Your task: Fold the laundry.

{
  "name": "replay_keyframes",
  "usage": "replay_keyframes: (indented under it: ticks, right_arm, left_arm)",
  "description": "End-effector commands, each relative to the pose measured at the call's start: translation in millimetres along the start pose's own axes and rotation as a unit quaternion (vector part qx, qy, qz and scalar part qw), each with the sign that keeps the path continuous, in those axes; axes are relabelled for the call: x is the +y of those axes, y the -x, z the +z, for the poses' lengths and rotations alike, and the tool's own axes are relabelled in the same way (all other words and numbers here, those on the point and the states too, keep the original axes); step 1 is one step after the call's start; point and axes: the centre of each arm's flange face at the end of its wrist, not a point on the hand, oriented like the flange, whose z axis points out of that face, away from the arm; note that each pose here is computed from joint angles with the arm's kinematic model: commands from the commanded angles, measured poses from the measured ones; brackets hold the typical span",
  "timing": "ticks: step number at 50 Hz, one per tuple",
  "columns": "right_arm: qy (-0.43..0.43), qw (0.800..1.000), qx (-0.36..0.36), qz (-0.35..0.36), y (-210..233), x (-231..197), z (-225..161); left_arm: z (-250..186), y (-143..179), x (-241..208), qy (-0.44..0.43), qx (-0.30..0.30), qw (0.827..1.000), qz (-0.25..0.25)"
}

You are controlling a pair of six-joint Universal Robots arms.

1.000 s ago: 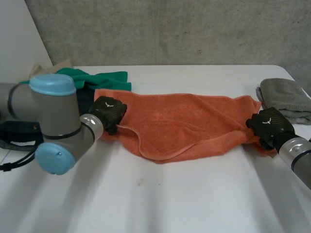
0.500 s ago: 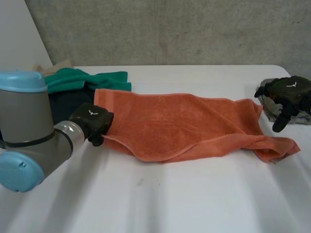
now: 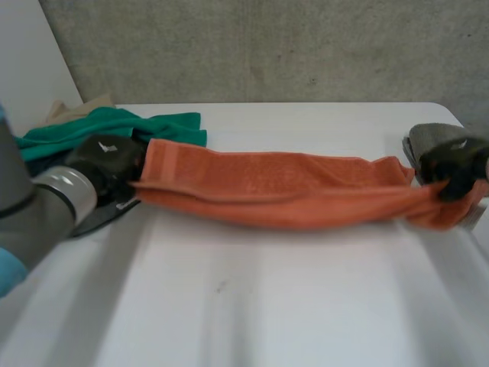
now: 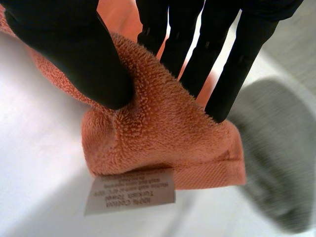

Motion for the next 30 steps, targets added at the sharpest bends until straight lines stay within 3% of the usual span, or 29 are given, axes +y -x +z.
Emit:
replay_keyframes:
  ticks: [1, 5, 9, 16, 21, 25, 27, 29, 30]
  right_arm:
    - [-0.086, 0.990, 0.102, -0.043, -33, -41, -81]
    - [-0.126, 0.978, 0.140, -0.089, -35, -60, -124]
    - [-0.141, 0.974, 0.134, -0.118, -23, -63, -140]
    - [-0.085, 0.985, 0.078, -0.132, -4, -26, -113]
    - [-0.042, 0.992, 0.038, -0.116, -5, -2, -56]
    - [-0.046, 0.988, 0.083, -0.120, -15, -8, -22]
    - [-0.089, 0.978, 0.140, -0.127, -23, -29, -10]
    - [-0.137, 0.965, 0.182, -0.132, -27, -50, -6]
    - [-0.199, 0.943, 0.233, -0.130, -35, -74, -5]
  left_arm:
    - [-41, 42, -52, -0.093, -0.071, 0.992, -0.038]
    - [-59, 54, -67, -0.120, -0.094, 0.988, -0.038]
    - [-63, 50, -64, -0.106, -0.079, 0.990, -0.040]
    - [-23, 36, -19, -0.017, -0.027, 0.998, -0.051]
    - [21, 30, 2, 0.016, -0.013, 0.999, -0.047]
    - [61, 31, -12, -0.023, -0.023, 0.999, -0.020]
    - [81, 39, -39, -0.089, -0.050, 0.995, 0.000]
    - [89, 50, -62, -0.147, -0.077, 0.986, 0.010]
    - [94, 62, -87, -0.213, -0.105, 0.971, 0.018]
